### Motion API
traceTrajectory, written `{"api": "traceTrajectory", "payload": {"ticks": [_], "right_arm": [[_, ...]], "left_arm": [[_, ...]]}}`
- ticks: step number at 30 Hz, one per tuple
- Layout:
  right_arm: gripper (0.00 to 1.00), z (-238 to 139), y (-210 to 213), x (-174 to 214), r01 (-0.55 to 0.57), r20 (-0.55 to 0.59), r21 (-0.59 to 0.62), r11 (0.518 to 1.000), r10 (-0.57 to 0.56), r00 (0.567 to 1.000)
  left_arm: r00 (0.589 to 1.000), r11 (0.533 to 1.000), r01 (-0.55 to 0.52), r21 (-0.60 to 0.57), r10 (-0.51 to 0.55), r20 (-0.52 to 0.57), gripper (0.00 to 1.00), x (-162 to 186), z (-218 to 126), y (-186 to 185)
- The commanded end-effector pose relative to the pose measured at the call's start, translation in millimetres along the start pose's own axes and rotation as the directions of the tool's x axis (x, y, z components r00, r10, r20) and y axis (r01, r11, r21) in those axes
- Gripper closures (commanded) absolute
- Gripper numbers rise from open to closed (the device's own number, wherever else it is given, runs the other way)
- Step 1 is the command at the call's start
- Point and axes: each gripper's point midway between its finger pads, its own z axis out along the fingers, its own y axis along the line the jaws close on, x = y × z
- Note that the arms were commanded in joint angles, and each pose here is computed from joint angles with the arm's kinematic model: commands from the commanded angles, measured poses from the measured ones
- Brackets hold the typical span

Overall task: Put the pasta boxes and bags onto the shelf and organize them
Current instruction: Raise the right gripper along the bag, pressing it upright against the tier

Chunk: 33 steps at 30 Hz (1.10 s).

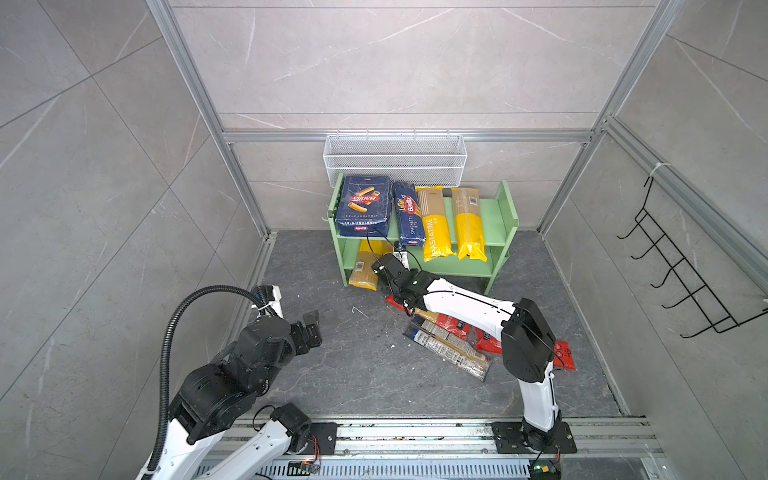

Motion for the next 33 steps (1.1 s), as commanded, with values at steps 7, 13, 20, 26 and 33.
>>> {"api": "traceTrajectory", "payload": {"ticks": [7,13,20,26,33], "right_arm": [[0.31,-14,1,-20,-0.081,0.047,-0.068,0.994,0.084,0.995],[0.25,-14,11,-15,-0.067,0.037,-0.103,0.992,0.071,0.997],[0.18,-25,20,-22,-0.018,0.067,-0.134,0.991,0.027,0.997],[0.15,-28,19,-14,0.005,0.070,-0.119,0.993,0.003,0.998],[0.02,-32,19,-3,0.038,0.074,-0.111,0.993,-0.030,0.997]], "left_arm": [[0.999,1.000,-0.010,0.021,0.010,0.031,0.02,-7,-7,-1],[0.999,1.000,-0.004,0.019,0.004,0.033,0.01,-4,-8,3],[0.999,1.000,-0.004,0.015,0.004,0.035,0.01,-4,-8,4],[0.999,1.000,-0.007,0.019,0.006,0.035,0.01,-4,-7,2],[0.999,1.000,-0.011,0.020,0.010,0.032,0.01,-4,-7,2]]}}
